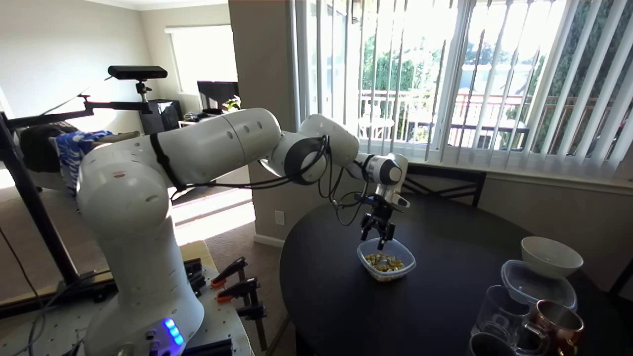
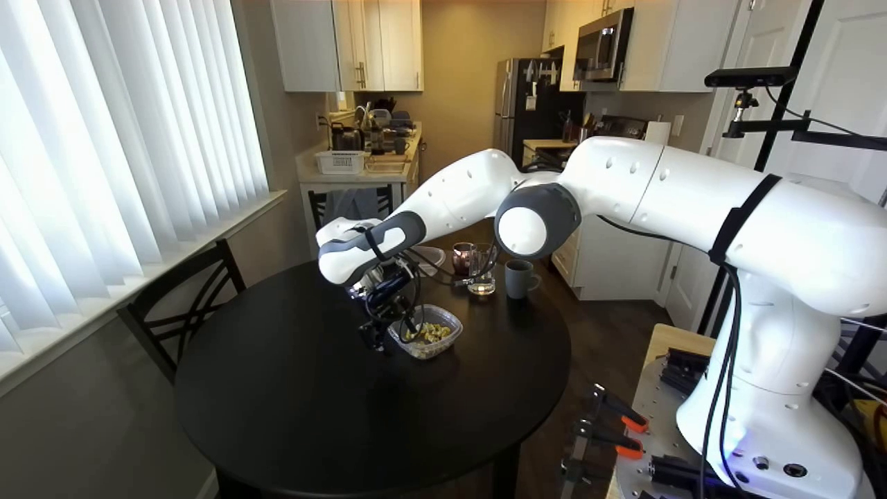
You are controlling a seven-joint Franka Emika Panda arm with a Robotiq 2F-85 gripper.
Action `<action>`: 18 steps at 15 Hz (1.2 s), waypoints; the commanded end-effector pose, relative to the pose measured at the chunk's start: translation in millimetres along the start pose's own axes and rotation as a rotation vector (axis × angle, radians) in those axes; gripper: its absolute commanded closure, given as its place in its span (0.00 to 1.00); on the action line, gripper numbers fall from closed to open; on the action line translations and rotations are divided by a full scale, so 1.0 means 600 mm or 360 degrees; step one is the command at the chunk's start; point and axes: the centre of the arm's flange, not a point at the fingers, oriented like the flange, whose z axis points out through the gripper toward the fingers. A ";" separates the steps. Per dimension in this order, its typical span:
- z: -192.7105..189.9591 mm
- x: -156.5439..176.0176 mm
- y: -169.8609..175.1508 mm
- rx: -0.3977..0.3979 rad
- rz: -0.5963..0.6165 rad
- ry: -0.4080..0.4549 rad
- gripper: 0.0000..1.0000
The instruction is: Pour the candy onto the table.
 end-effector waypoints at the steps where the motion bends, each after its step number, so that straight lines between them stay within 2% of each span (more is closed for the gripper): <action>1: -0.009 0.021 -0.016 -0.0017 -0.0081 0.0070 0.00; 2: -0.011 0.021 -0.018 -0.0008 -0.0097 0.0071 0.25; 3: -0.012 0.021 -0.020 -0.0013 -0.0110 0.0080 0.26; 14: -0.036 0.018 -0.017 -0.0008 -0.0107 0.0114 0.98; 16: -0.053 -0.001 -0.021 0.0029 -0.0133 0.0124 1.00; 18: -0.082 -0.031 -0.029 0.0087 -0.0174 0.0140 0.98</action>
